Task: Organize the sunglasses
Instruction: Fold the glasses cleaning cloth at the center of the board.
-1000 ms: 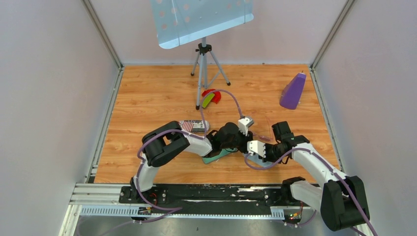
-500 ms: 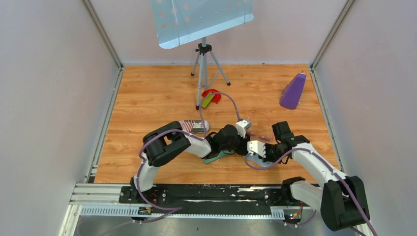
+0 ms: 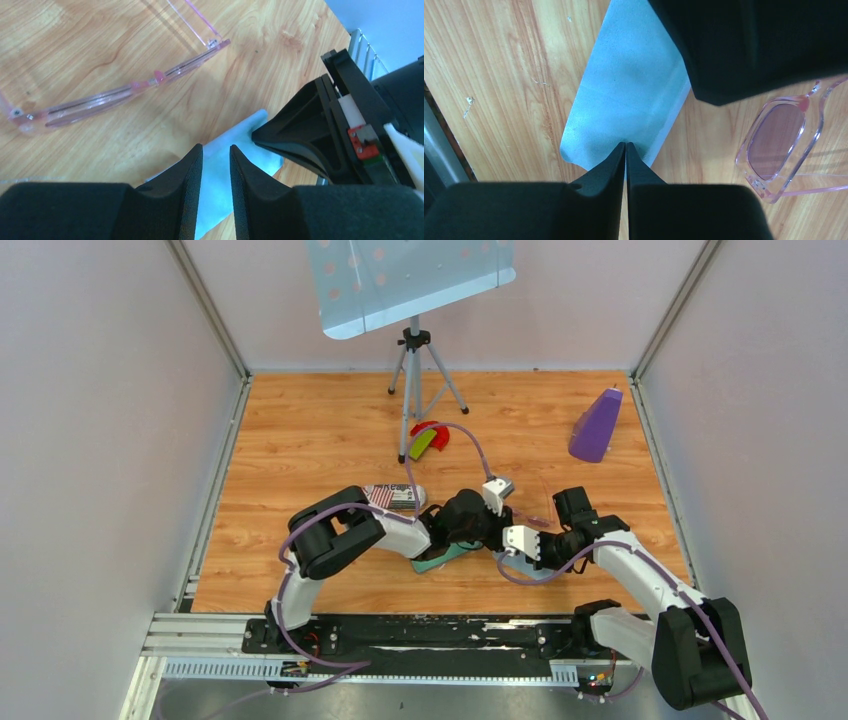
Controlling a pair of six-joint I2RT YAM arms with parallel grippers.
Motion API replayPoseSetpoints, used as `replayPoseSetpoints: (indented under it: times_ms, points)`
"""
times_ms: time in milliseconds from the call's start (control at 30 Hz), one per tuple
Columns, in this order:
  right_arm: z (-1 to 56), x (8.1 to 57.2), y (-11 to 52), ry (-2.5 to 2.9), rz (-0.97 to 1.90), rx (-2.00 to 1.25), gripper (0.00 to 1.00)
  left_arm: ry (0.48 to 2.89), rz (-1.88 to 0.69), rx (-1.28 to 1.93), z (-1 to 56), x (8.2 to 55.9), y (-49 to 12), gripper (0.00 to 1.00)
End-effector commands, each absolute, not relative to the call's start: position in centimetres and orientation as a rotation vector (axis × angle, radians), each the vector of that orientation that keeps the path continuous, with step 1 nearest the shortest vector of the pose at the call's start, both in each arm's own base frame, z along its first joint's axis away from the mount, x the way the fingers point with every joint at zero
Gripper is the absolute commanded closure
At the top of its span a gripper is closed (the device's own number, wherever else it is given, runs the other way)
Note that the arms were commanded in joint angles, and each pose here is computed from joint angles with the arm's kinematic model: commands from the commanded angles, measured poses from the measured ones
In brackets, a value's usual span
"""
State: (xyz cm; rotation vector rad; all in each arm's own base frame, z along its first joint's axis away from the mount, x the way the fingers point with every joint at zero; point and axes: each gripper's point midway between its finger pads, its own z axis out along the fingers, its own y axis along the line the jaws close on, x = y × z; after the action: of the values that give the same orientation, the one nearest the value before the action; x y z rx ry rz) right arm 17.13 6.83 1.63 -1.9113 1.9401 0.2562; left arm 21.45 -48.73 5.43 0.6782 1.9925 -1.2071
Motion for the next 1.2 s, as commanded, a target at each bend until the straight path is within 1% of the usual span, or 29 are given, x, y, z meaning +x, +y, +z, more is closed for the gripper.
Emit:
replayPoseSetpoints:
  times_ms: [0, 200, 467, 600, 767, 933, 1067, 1167]
  points:
    - [0.5, 16.1, 6.7, 1.964, 0.280, -1.934, 0.93, 2.074, -1.195, 0.686, 3.4, 21.7, -49.3, 0.70]
    - [0.2, 15.8, 6.7, 1.971, 0.289, -1.931, 0.93, 2.094, -1.200, 0.678, 3.1, 22.0, -49.4, 0.71]
    - [0.5, 16.0, 6.9, 1.974, 0.291, -1.909, 0.93, 1.999, -1.237, 0.654, 6.0, 21.8, -48.2, 0.70]
    - [2.3, 16.5, 7.6, 1.968, 0.303, -1.846, 0.89, 1.988, -1.204, 0.663, 6.7, 22.1, -47.9, 0.67]
    - [5.2, 17.0, 7.9, 1.954, 0.295, -1.764, 0.85, 2.006, -1.080, 0.759, 7.3, 23.4, -46.5, 0.65]
    - [6.1, 17.2, 6.8, 2.003, 0.291, -1.687, 0.83, 2.078, -0.950, 0.868, 8.0, 25.0, -45.1, 0.64]
    - [7.5, 17.7, 5.9, 2.042, 0.368, -1.527, 0.80, 2.123, -0.819, 1.004, 8.4, 25.5, -44.0, 0.63]
    - [8.3, 18.3, 5.1, 2.073, 0.455, -1.389, 0.77, 2.099, -0.758, 1.157, 9.2, 25.7, -43.3, 0.62]
